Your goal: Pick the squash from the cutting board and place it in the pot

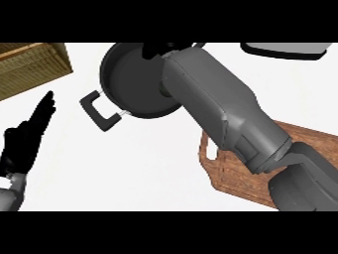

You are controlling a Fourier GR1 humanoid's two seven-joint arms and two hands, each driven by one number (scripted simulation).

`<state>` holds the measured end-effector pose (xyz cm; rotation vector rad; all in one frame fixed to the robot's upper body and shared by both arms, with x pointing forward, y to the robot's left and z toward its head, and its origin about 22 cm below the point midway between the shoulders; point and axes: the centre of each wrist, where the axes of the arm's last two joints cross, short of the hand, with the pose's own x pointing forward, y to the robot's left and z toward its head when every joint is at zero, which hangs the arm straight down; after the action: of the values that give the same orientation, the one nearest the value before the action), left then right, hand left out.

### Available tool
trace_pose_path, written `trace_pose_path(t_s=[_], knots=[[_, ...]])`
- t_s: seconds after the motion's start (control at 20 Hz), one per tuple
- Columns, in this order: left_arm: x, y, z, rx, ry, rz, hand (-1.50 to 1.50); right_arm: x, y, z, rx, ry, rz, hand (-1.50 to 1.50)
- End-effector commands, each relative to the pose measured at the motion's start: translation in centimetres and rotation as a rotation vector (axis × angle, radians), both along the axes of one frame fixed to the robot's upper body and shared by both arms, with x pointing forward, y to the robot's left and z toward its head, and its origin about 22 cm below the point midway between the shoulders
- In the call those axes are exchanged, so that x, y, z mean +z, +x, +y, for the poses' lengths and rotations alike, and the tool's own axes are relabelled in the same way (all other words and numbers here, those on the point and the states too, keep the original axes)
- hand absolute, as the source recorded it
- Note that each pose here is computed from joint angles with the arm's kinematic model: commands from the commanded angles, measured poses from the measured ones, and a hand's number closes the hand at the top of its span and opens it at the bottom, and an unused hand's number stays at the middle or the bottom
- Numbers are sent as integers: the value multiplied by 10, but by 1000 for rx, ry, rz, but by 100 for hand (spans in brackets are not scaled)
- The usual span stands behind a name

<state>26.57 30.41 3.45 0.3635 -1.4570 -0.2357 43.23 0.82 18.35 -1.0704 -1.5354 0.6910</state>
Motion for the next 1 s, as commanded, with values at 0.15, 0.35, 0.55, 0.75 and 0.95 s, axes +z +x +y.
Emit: trace_pose_path(t_s=[0.15,0.35,0.55,0.75,0.95], knots=[[-3,-3,-9,-33,-2,-10,0,-13,7,-15,30,134,38,-150],[-7,1,-12,-32,-5,-5,0,-14,9,-18,62,185,-39,-150],[0,0,-10,-15,-4,10,0,-1,3,-13,94,407,-262,-150],[-2,1,-1,-18,-9,9,0,22,1,-8,96,574,-326,-150],[-9,-10,6,20,6,8,0,20,5,-17,153,666,-242,-150]])
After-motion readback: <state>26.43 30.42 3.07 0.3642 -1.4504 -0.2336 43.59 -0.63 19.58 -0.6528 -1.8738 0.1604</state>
